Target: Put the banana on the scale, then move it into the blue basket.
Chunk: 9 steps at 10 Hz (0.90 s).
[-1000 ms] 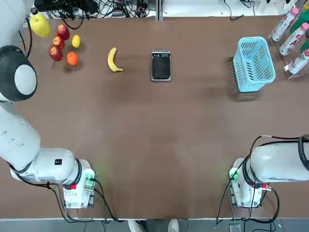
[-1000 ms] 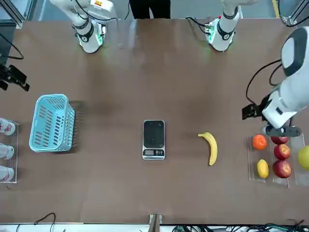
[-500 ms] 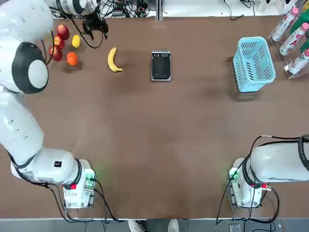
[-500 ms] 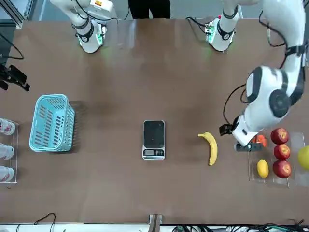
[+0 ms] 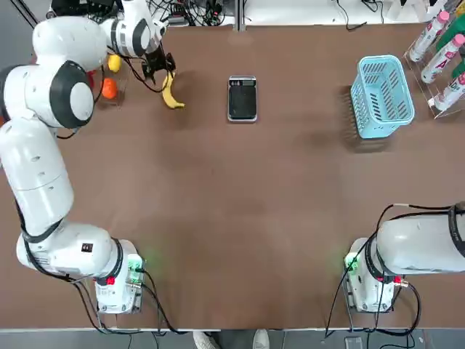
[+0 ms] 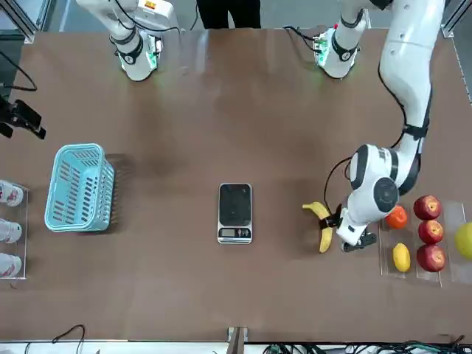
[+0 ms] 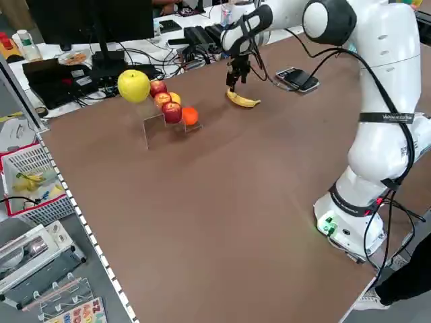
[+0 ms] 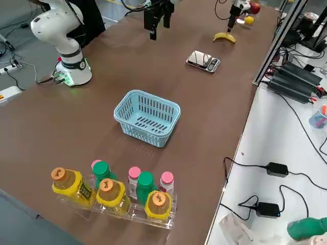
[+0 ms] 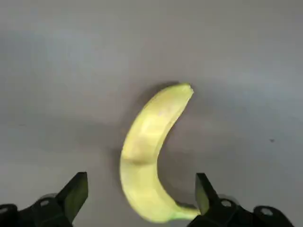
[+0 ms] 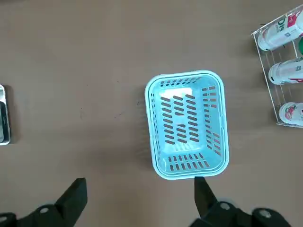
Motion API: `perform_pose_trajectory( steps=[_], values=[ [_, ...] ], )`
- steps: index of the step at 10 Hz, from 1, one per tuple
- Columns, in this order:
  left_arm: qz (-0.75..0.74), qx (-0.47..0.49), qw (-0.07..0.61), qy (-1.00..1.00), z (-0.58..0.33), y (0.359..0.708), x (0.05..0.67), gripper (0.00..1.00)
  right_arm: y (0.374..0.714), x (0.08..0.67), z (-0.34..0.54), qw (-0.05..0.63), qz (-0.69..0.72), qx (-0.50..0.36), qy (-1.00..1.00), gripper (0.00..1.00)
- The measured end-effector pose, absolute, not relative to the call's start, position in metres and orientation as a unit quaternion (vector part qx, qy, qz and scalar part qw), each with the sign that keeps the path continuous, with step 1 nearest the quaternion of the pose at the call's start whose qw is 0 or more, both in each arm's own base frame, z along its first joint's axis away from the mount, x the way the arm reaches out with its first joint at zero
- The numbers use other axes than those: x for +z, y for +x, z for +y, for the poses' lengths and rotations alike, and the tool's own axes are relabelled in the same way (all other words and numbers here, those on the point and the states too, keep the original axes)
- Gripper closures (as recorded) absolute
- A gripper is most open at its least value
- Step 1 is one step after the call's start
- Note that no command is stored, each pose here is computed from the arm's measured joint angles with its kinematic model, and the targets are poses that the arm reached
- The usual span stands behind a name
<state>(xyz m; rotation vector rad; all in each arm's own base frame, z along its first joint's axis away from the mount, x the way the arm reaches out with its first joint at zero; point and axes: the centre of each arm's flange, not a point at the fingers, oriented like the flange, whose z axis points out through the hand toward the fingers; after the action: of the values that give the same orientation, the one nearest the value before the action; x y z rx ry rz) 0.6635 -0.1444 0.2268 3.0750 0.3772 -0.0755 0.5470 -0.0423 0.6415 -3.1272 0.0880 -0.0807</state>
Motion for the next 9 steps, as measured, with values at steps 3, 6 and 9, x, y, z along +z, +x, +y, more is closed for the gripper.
perform_pose_trajectory(
  steps=[3, 6, 9],
  values=[
    [0.128, -0.028, -0.014, 0.991, -0.143, 0.652, 0.202, 0.04, 0.547, 0.642, -0.042, 0.006, 0.028, -0.026, -0.999, 0.00],
    [0.131, -0.013, -0.008, 0.991, -0.143, 0.654, 0.198, 0.17, 0.547, 0.642, -0.042, 0.006, 0.028, -0.026, -0.999, 0.00],
    [0.134, -0.007, -0.003, 0.991, -0.140, 0.655, 0.189, 0.23, 0.547, 0.642, -0.042, 0.006, 0.028, -0.026, -0.999, 0.00]
  ],
)
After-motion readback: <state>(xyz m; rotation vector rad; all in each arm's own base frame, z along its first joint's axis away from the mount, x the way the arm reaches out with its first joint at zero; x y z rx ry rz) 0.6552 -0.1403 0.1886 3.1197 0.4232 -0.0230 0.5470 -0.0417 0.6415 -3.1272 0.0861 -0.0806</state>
